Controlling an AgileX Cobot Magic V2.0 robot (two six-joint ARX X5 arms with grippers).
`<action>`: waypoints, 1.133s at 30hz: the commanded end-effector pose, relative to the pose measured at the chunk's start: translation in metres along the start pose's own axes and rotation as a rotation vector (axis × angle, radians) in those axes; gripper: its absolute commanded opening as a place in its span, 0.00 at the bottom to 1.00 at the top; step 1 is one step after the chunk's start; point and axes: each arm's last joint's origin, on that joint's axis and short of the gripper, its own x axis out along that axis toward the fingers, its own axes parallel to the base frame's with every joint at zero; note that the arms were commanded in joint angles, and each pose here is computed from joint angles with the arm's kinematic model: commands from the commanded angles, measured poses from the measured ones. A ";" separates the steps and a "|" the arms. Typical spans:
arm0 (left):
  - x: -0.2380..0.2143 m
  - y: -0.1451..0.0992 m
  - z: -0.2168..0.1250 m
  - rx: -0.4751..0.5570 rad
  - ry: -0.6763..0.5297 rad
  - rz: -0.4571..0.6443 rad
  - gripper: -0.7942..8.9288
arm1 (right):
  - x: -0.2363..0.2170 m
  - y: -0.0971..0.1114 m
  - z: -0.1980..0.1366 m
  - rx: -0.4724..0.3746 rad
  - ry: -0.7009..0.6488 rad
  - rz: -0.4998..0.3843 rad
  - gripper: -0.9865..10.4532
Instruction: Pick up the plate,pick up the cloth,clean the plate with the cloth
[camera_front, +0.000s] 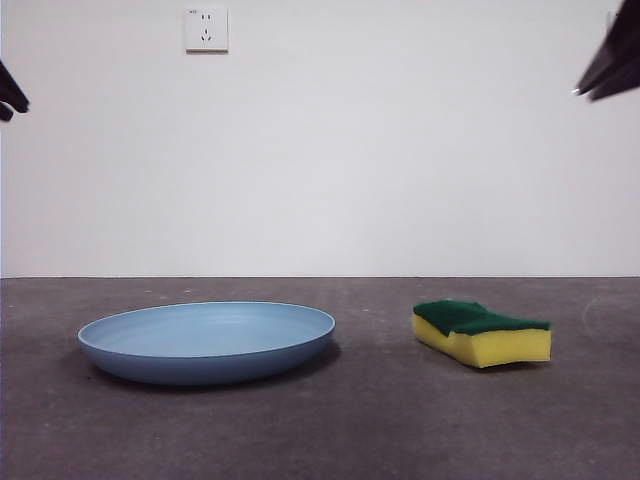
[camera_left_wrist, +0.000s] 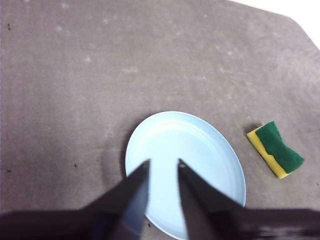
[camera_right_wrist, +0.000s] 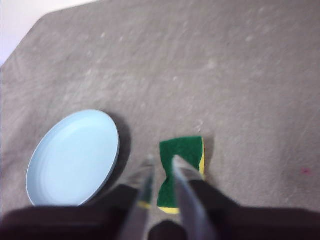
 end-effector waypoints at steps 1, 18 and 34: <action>0.006 0.003 0.000 -0.001 0.020 0.001 0.41 | 0.006 -0.002 0.001 -0.003 0.021 0.002 0.47; 0.080 0.012 0.011 -0.002 0.227 0.087 0.41 | 0.010 -0.004 0.000 0.003 0.037 0.000 0.50; 0.168 0.018 -0.021 0.031 0.464 0.170 0.41 | 0.010 -0.004 -0.002 0.011 0.056 -0.003 0.50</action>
